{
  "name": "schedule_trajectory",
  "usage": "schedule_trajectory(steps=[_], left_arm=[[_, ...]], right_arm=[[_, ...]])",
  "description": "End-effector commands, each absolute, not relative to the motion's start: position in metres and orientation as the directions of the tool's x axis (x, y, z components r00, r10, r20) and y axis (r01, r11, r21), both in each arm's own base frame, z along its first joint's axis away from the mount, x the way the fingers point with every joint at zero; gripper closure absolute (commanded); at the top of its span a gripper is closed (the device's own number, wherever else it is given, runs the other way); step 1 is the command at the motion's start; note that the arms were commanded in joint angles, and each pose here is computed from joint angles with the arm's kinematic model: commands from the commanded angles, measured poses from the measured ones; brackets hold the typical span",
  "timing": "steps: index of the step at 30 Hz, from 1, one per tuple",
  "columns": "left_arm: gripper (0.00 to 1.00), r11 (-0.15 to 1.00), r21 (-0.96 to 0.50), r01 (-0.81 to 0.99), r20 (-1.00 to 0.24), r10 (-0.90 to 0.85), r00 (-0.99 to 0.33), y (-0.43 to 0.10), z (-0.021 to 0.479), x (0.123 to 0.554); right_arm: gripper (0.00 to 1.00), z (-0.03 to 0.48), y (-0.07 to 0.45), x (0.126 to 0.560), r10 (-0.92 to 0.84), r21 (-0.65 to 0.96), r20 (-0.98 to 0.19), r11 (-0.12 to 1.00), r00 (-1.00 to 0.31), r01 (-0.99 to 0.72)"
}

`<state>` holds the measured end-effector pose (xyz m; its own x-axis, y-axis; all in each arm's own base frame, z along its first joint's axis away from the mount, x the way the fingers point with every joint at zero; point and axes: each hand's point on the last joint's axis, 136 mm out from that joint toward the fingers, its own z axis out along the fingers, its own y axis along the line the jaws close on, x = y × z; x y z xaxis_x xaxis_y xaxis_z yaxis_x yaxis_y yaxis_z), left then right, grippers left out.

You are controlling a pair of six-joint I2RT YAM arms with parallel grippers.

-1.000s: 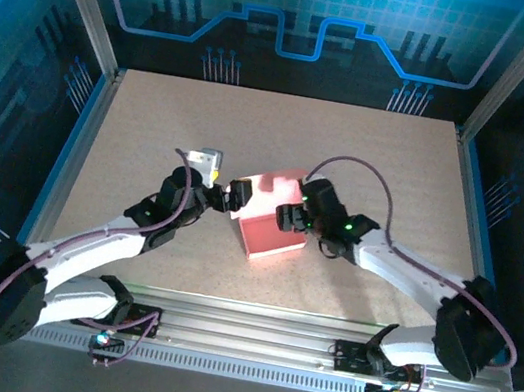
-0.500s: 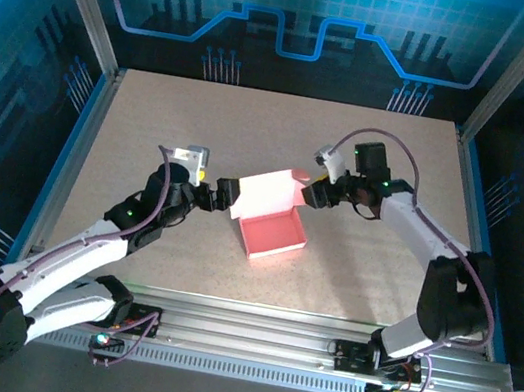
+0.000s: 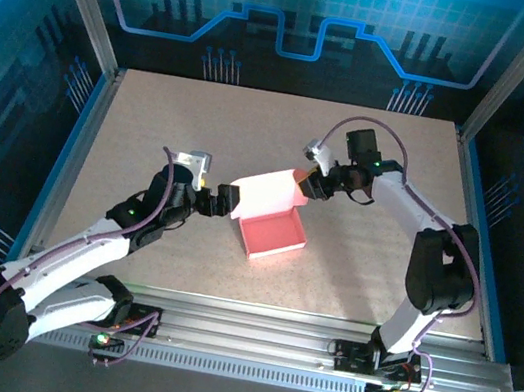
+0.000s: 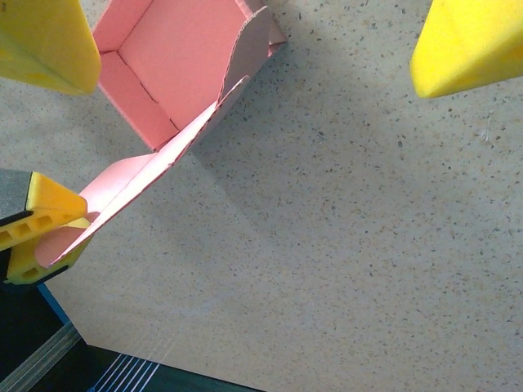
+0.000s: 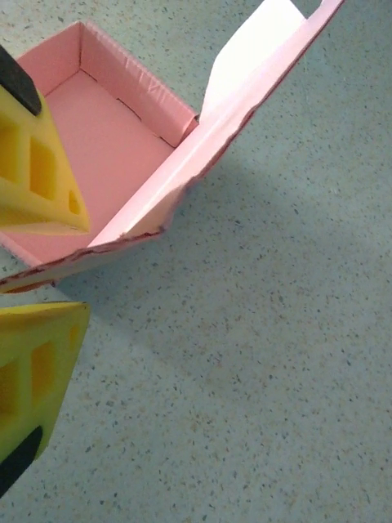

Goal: Fold the paper box

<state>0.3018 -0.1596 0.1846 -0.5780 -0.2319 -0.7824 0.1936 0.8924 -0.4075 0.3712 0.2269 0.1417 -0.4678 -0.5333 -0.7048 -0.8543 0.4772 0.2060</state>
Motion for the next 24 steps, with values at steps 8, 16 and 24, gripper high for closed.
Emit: schedule_trajectory(steps=[8,16,24], left_arm=[[0.01,0.837,-0.508,0.203,-0.737,-0.301,-0.605,-0.166,0.194,0.303],[0.06,0.893,-0.368,0.260,-0.781,-0.145,-0.607,-0.175,0.194,0.305],[0.29,0.887,-0.121,0.446,-0.736,0.221,-0.640,-0.188,0.173,0.313]], right_arm=[[0.95,0.137,0.236,0.361,-0.556,0.270,-0.681,0.413,-0.476,-0.870],[1.00,0.138,0.231,0.355,-0.559,0.214,-0.690,0.451,-0.461,-0.866],[1.00,0.142,0.227,0.351,-0.564,0.189,-0.693,0.460,-0.450,-0.867]])
